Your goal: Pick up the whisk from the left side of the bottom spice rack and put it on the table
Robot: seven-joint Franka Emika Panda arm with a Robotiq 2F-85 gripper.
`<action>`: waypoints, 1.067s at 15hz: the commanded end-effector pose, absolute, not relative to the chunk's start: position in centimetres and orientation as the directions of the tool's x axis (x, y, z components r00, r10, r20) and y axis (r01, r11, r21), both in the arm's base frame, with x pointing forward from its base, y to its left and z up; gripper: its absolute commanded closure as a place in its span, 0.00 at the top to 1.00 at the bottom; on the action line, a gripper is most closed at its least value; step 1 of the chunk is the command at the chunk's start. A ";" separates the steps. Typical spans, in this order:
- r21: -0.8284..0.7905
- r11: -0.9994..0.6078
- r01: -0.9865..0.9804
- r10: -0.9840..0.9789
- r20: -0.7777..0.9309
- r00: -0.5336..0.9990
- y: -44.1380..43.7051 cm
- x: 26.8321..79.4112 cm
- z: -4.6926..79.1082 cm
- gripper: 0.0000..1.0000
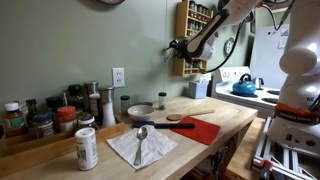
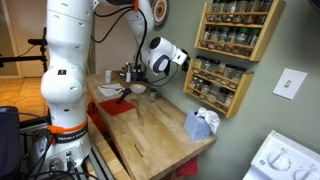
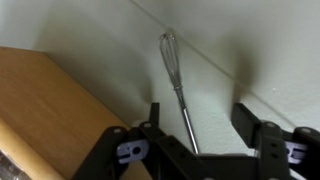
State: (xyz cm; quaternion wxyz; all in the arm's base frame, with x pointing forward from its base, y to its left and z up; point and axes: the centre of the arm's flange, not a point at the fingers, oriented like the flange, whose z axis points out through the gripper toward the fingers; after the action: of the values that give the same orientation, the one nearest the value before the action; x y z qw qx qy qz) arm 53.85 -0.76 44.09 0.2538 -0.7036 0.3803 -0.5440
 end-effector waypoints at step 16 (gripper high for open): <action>-0.770 -0.598 -0.223 -0.799 0.595 0.091 0.2 53.2 44.0 0.01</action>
State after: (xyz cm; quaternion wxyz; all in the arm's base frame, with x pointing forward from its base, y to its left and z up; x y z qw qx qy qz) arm 53.60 -0.16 44.39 0.2555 -0.6939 0.3669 -0.5644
